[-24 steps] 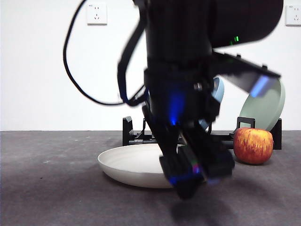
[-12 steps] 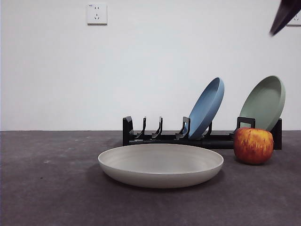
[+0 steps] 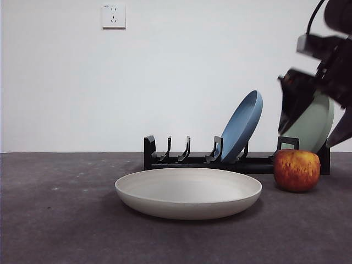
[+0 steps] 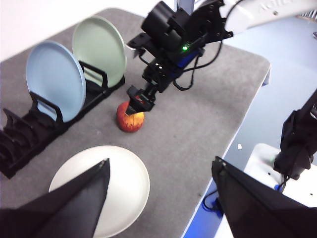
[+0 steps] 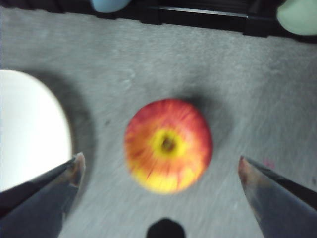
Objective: Take the yellow plate from the plate rack,put the plate on the table,take the apple from the table,put the apple in the plate
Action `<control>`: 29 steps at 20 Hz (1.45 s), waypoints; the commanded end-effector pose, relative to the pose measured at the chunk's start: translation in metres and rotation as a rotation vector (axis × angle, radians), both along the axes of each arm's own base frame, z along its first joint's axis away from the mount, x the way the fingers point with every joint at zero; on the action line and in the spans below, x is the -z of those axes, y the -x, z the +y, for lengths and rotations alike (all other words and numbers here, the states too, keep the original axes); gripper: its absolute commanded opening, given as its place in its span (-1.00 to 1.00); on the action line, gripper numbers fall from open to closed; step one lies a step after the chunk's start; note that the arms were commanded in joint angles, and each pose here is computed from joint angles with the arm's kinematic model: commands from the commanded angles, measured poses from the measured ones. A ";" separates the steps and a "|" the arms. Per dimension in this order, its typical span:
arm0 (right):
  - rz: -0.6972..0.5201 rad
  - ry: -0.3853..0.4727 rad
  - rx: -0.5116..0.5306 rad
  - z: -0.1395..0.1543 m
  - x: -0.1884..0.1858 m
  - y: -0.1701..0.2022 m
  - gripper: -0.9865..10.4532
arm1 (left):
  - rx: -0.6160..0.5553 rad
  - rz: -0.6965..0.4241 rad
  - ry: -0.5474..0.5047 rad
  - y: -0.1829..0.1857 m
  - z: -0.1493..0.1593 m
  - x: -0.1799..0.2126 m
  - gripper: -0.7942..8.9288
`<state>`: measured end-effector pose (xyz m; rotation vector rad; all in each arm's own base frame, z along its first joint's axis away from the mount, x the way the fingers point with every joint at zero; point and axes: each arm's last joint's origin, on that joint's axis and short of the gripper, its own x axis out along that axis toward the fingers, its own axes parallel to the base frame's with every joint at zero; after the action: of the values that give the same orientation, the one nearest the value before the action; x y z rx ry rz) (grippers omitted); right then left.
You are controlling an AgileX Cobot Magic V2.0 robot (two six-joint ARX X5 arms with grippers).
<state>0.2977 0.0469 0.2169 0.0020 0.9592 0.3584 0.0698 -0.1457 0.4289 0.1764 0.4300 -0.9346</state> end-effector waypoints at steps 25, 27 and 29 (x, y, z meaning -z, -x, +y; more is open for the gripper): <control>-0.105 0.024 -0.012 0.023 -0.004 -0.006 -0.86 | -0.027 0.059 -0.014 0.001 0.002 0.005 -0.13; -0.171 -0.005 -0.027 0.030 -0.025 0.005 -0.86 | -0.026 0.059 -0.015 0.001 0.002 0.005 -0.13; -0.208 -0.029 -0.072 0.045 -0.036 0.015 -0.86 | -0.025 0.058 -0.018 0.001 0.002 0.005 -0.13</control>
<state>0.2815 0.0896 0.2544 -0.0586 0.7433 0.4298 0.0690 -0.1436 0.4248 0.1610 0.4912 -0.9135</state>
